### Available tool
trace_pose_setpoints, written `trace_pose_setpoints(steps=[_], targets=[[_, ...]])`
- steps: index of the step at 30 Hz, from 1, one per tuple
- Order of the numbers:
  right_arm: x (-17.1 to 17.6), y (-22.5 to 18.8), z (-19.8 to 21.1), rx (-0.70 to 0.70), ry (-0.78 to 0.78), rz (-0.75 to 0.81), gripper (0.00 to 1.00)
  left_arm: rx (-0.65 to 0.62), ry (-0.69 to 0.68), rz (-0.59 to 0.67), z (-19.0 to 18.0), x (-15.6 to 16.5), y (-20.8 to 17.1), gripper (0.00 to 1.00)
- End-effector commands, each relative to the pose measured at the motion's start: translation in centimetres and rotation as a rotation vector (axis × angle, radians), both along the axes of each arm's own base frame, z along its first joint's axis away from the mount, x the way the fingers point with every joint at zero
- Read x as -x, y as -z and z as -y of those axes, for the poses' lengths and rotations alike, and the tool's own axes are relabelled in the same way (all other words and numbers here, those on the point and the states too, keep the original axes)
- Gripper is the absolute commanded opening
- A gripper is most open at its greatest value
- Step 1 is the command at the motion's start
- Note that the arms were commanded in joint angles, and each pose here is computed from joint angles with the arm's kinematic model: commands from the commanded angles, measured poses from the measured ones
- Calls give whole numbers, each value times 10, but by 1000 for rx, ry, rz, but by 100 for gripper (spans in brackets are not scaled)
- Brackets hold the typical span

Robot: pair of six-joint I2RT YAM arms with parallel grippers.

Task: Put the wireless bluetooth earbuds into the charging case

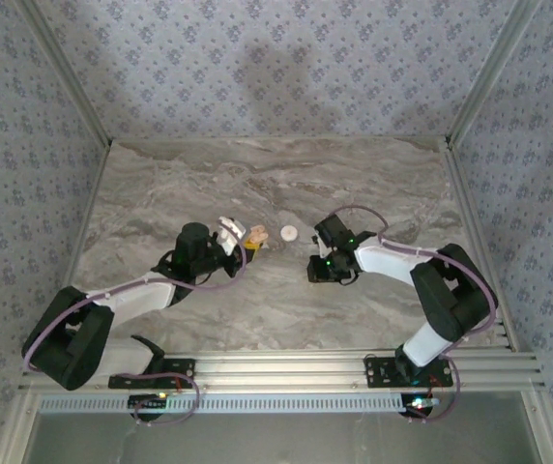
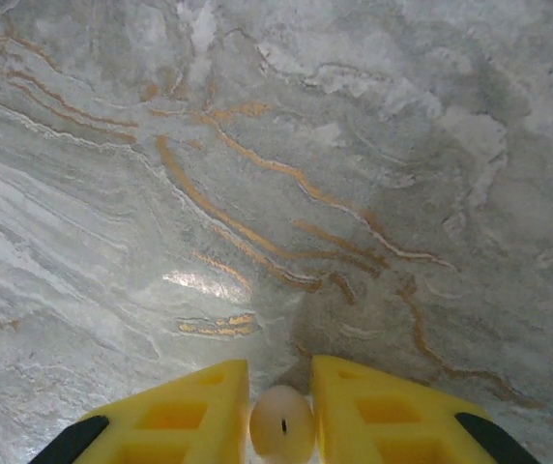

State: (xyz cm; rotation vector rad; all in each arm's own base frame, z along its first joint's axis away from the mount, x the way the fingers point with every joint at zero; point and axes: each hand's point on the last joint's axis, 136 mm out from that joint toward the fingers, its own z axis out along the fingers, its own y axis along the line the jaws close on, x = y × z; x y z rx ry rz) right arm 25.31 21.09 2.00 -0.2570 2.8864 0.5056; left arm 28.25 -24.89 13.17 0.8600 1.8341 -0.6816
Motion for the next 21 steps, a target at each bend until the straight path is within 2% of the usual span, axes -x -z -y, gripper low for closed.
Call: trace_pose_setpoints(steps=[1, 5, 9, 12, 15, 21], targets=[[10, 8, 8, 58, 16, -69, 32, 10, -4, 32, -1, 1, -9, 11], [8, -15, 4, 41, 29, -55, 42, 6, -10, 35, -2, 0, -10, 11], [11, -49, 11, 63, 98, -67, 43, -5, -21, 27, -4, 0, -9, 11], [24, -65, 23, 103, 211, -155, 43, -7, -28, 26, -5, 0, -10, 11], [35, -67, 36, 165, 316, -234, 43, -10, -35, 25, -7, 0, -11, 11], [38, -56, 30, 129, 461, -305, 43, -19, -32, 20, -7, 0, -11, 11]])
